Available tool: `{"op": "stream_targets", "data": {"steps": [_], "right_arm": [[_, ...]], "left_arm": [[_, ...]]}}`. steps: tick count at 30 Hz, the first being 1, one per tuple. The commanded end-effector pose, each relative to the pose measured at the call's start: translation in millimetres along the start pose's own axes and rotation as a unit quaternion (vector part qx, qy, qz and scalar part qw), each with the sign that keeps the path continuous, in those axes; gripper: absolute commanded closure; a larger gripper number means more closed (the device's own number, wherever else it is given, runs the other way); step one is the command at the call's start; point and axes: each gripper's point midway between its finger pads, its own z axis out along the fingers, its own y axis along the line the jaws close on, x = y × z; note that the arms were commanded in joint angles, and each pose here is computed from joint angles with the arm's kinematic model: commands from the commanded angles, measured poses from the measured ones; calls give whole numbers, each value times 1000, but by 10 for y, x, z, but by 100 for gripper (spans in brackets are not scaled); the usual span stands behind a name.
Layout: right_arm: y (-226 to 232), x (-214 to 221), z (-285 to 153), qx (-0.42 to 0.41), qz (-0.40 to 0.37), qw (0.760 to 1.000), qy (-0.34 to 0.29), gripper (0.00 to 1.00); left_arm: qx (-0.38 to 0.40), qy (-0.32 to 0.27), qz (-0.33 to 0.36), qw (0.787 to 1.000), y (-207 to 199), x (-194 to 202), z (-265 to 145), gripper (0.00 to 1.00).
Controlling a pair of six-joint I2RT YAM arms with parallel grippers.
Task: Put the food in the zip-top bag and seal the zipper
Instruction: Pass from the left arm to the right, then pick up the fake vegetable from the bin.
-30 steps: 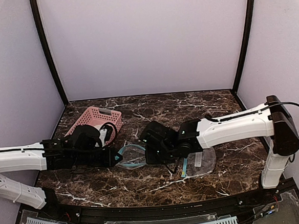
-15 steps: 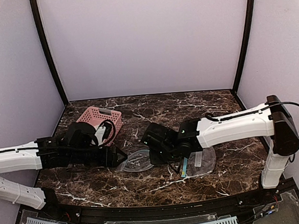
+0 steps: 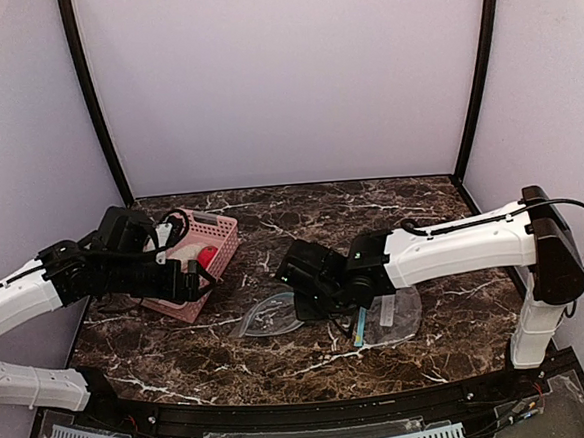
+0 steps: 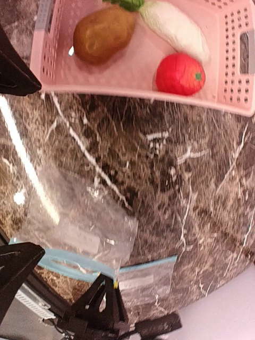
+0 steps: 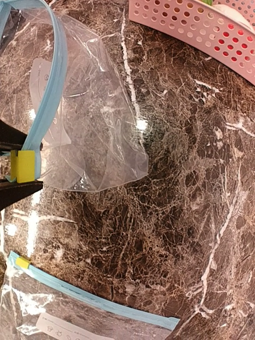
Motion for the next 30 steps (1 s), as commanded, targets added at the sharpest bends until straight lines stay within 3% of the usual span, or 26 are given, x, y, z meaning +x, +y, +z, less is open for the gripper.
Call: {"op": "stream_targets", "data": {"steps": [1,8,15,27,30], "right_arm": [[67,-122,-141,-12,3,1000,-17,100],[118,-156,-153,-15,-3,1000,-21,100],[140,-158,-149,-17,-8,1000,-19,100],[182,-187,-168,-22,-15,999,-24,100],[180,-181,-151,-21,-17,999,-22,100]], "left_arm": [[-55,32,4,998,456,27,-49,2],[-156,10,-65,986,1149,-229,116,1],[-158,13,-110,981,1347,-314,447,1],[-188,64,-138,970,1696,-19,801,2],[-172,79,-139,972,1679,48,887,15]]}}
